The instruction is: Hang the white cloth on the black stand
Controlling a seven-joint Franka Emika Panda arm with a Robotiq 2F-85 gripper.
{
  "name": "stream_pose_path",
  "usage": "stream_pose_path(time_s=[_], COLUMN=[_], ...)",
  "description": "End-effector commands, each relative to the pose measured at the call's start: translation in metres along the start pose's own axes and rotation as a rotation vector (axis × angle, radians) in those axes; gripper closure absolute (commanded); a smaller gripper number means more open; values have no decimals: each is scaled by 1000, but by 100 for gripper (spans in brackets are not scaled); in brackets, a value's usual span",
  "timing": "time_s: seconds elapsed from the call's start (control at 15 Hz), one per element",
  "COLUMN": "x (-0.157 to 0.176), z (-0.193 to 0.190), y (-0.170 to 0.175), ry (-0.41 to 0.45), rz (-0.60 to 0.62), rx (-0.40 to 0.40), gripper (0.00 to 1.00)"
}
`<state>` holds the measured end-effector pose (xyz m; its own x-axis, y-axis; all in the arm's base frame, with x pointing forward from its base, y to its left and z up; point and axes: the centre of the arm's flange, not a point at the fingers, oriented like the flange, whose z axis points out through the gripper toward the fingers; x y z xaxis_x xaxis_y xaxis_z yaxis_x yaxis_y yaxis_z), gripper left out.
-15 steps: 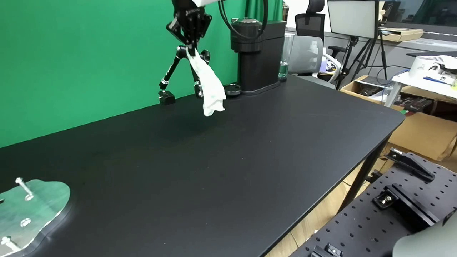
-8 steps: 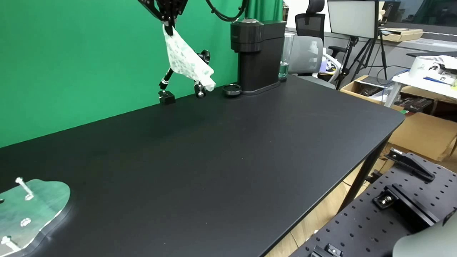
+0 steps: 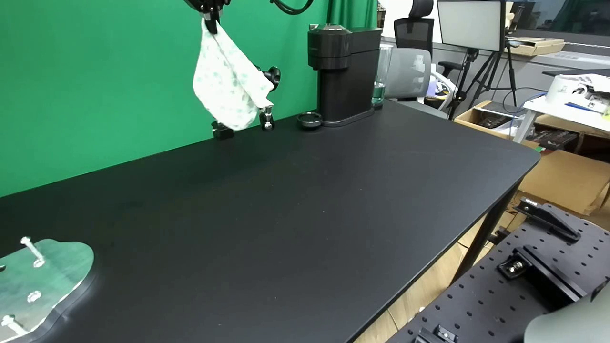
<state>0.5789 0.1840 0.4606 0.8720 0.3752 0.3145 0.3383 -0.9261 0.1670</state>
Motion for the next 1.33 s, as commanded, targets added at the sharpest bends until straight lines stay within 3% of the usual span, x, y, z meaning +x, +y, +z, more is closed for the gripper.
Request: stream_pose_path(time_s=[0.0, 0.67, 1.27], x=[13, -9, -37], z=[-14, 14, 35], y=[-2, 20, 65], ry=[-23, -131, -217], rz=[27, 36, 100], rx=[2, -13, -36], gripper=[100, 100, 100])
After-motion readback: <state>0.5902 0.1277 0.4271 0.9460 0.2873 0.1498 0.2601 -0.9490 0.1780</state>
